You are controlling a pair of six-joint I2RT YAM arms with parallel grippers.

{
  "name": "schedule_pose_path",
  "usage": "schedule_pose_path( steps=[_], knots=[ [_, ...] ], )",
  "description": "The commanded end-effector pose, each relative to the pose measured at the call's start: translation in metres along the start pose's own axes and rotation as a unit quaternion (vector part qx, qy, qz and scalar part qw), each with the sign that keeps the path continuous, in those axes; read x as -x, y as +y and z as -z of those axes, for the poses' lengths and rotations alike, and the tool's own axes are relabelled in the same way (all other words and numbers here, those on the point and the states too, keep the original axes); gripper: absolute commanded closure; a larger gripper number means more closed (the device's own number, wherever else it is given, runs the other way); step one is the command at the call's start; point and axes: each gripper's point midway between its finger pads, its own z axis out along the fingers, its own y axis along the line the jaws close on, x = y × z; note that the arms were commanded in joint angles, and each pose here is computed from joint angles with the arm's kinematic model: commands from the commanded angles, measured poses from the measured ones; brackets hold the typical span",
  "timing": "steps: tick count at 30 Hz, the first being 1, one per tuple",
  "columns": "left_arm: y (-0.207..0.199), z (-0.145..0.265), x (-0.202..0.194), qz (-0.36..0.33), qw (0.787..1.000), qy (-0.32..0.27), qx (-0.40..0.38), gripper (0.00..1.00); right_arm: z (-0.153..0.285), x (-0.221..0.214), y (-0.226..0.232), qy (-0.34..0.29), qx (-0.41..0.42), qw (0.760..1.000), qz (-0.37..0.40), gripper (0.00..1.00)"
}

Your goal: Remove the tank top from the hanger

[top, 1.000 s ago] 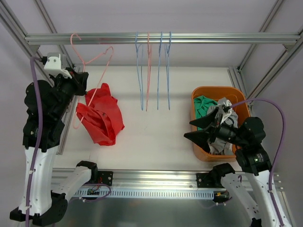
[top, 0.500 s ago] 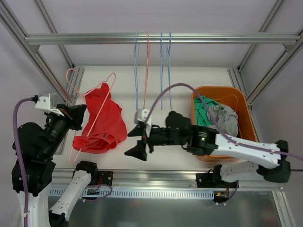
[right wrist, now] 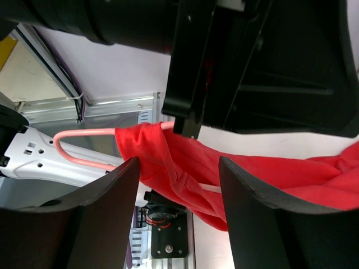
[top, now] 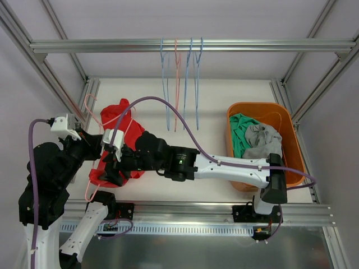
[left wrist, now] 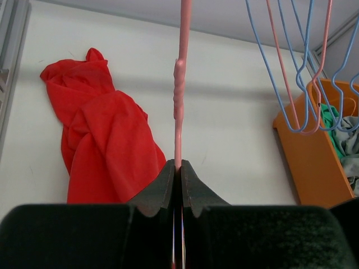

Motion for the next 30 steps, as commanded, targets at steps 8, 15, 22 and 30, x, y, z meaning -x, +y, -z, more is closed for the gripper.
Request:
schedule_pose_path(
  steps=[8, 15, 22, 30],
  knots=[
    [0.0, -0.001, 0.006, 0.002, 1.0, -0.009, 0.005, 1.0, -0.01, 0.041, 0.036, -0.054, 0.09, 0.994, -0.038, 0.56],
    [0.002, 0.0, 0.01, -0.005, 1.0, -0.014, 0.01, 1.0, -0.007, 0.046, 0.033, -0.061, 0.081, 0.994, -0.037, 1.0],
    [0.009, -0.014, 0.0, -0.002, 1.0, 0.008, 0.027, 1.0, 0.011, 0.073, 0.037, -0.09, 0.083, 0.992, -0.021, 1.0],
    [0.018, -0.038, 0.035, 0.042, 0.995, -0.043, 0.073, 1.0, 0.037, 0.085, 0.094, -0.091, 0.236, 0.967, -0.026, 1.0]
  ],
)
